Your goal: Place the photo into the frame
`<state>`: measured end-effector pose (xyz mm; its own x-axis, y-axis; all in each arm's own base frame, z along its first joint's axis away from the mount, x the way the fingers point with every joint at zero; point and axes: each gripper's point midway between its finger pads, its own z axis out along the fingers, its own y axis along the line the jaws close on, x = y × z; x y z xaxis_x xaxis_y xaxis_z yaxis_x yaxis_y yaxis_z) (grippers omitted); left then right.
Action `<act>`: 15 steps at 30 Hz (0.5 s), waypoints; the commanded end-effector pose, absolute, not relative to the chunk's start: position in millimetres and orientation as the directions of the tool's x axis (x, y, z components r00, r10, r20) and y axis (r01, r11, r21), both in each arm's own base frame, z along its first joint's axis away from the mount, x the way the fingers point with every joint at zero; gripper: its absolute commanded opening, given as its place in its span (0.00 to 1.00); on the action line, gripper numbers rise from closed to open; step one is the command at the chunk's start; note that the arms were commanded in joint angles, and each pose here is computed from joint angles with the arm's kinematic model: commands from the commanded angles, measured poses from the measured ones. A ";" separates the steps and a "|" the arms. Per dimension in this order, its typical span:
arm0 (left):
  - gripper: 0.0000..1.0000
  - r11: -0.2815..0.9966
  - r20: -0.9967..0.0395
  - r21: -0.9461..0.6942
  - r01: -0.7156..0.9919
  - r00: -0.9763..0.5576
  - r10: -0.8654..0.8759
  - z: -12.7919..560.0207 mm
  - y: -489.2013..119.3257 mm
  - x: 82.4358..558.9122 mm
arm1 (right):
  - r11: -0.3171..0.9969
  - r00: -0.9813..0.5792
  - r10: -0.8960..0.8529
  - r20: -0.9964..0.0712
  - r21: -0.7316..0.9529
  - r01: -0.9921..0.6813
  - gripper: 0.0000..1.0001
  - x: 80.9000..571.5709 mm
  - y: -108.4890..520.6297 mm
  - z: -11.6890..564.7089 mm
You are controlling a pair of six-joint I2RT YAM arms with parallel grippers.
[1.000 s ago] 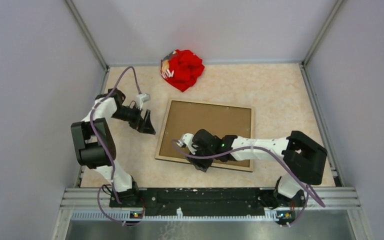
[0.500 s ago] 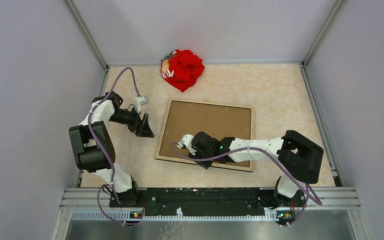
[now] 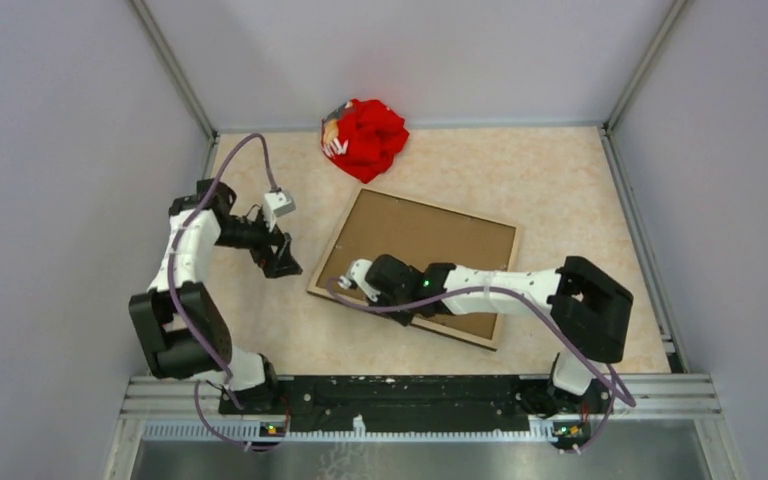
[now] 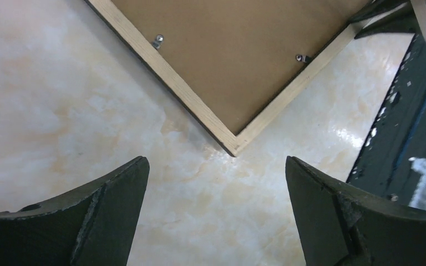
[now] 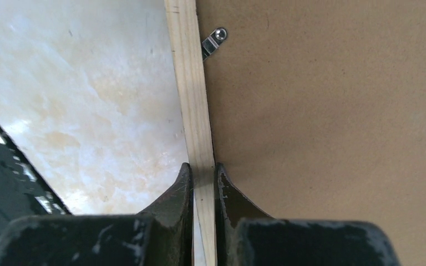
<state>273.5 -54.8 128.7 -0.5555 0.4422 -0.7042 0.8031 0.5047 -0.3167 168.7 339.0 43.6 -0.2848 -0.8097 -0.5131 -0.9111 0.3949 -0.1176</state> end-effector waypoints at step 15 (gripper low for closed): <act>0.98 -0.188 -0.249 0.872 0.452 0.741 0.624 214.5 -87.5 228.0 | 0.480 -0.465 -0.481 -0.743 0.221 -0.849 0.00 219.5 412.4 238.5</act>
<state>200.4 -81.7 189.5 0.4975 0.6735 -0.5467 0.7501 -0.0175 0.6611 223.5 391.8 193.0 -0.4735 -0.5449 -0.6920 -0.8343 0.5293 0.1541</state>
